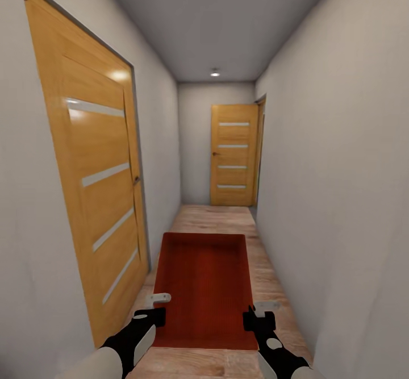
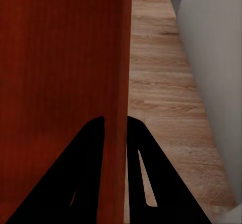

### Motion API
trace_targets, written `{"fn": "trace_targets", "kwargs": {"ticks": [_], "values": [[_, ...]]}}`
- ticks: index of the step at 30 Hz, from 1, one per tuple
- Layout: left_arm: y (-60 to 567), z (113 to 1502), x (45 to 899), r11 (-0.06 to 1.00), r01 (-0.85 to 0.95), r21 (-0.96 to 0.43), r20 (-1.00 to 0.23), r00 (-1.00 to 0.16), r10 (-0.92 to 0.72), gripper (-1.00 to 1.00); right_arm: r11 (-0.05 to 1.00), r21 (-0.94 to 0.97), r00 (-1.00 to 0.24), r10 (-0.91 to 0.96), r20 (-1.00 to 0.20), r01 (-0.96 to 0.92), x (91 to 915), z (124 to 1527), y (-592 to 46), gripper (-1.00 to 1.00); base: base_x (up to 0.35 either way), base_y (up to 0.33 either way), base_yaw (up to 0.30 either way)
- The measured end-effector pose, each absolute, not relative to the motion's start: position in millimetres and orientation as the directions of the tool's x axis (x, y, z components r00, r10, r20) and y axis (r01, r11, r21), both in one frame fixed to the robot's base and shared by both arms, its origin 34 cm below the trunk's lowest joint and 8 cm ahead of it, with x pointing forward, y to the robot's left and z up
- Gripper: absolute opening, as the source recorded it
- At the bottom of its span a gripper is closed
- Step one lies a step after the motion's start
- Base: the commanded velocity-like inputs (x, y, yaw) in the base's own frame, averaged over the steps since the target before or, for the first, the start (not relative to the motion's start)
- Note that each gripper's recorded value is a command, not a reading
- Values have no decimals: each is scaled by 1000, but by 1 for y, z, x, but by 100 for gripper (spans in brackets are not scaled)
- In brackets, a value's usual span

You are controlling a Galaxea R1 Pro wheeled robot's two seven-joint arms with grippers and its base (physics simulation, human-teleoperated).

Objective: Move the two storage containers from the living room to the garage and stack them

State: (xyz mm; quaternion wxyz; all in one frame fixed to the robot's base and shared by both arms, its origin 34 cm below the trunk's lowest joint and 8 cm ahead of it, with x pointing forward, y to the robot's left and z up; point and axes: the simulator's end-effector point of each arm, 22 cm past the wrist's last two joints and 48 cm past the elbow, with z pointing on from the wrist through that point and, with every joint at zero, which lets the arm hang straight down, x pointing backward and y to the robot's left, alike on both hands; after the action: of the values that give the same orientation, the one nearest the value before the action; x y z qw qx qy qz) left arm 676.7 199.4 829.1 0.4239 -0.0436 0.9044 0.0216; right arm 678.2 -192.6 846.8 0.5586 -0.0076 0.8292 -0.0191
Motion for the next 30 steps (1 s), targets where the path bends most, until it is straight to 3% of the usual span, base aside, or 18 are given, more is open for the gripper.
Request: {"fn": "trace_targets", "kwargs": {"ticks": [30], "values": [[199, 829, 676, 995, -97, 3, -768, -637, -60, -100, 999, -40, -377, -33, -926, 9, 678, 846, -193, -100, 322, 0, 0]]}}
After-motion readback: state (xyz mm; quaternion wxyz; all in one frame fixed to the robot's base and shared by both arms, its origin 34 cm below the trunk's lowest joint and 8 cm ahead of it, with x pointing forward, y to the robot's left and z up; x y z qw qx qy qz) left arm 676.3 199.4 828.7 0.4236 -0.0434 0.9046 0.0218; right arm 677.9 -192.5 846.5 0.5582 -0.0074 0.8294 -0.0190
